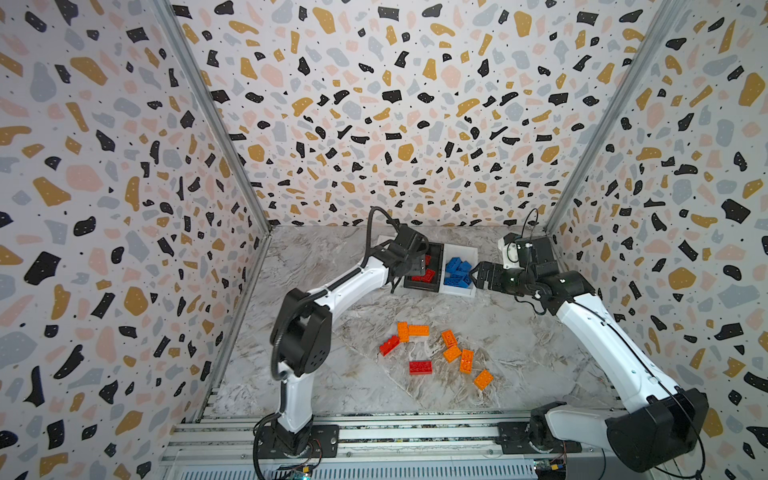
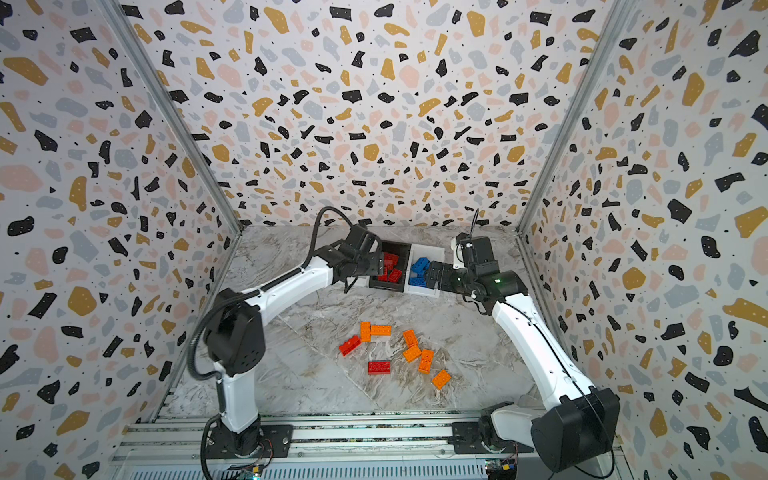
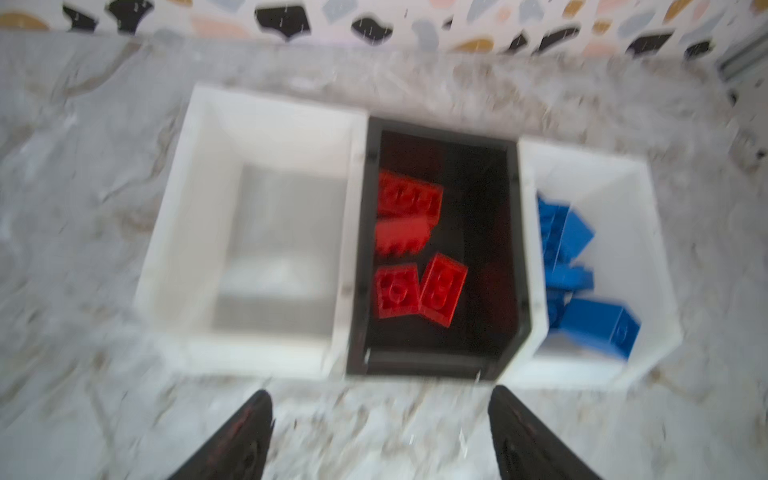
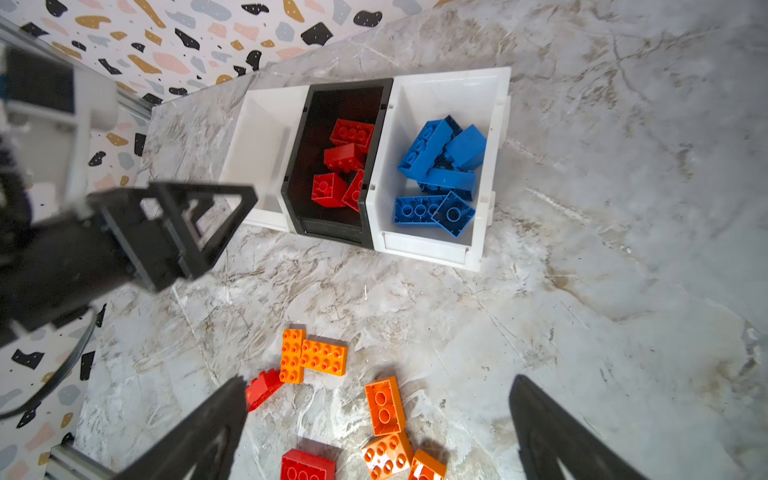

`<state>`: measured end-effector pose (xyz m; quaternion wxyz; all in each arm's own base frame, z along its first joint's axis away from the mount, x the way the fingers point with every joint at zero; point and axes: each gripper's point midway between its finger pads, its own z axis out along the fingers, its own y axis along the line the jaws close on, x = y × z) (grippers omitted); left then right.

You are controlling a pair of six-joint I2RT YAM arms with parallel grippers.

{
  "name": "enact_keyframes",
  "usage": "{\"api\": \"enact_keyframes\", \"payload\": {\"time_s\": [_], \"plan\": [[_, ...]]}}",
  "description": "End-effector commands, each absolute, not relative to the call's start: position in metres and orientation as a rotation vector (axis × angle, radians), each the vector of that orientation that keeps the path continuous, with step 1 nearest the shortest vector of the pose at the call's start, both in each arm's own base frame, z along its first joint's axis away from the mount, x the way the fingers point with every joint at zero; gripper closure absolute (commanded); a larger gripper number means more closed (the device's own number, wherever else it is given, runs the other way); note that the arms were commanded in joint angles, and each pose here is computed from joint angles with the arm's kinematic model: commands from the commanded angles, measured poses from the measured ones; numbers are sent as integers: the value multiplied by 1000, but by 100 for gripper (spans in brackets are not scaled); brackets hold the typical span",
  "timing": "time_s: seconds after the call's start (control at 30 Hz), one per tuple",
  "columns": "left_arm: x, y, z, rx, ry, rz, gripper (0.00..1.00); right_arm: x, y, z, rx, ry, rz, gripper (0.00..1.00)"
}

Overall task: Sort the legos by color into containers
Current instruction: 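Move the left gripper back to the red brick beside the orange bricks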

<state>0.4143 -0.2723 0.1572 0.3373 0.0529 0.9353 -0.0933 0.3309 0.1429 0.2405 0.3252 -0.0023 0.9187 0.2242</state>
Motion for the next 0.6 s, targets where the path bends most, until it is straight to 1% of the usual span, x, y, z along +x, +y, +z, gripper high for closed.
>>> {"api": "enact_keyframes", "payload": {"time_s": [0.0,0.17,0.27,0.4,0.57], "plan": [[375,-247,136,251,2458,-180,18,329,157,235,-91,2411,669,1],[306,-223,110,394,2521,-149,18,327,166,231,-155,2418,702,1],[280,-225,96,464,2538,-140,18,322,170,231,-178,2420,715,1],[260,-237,78,544,2547,-145,18,310,167,232,-191,2427,706,1],[251,-242,54,605,2570,-121,18,292,154,232,-170,2434,658,1]]}}
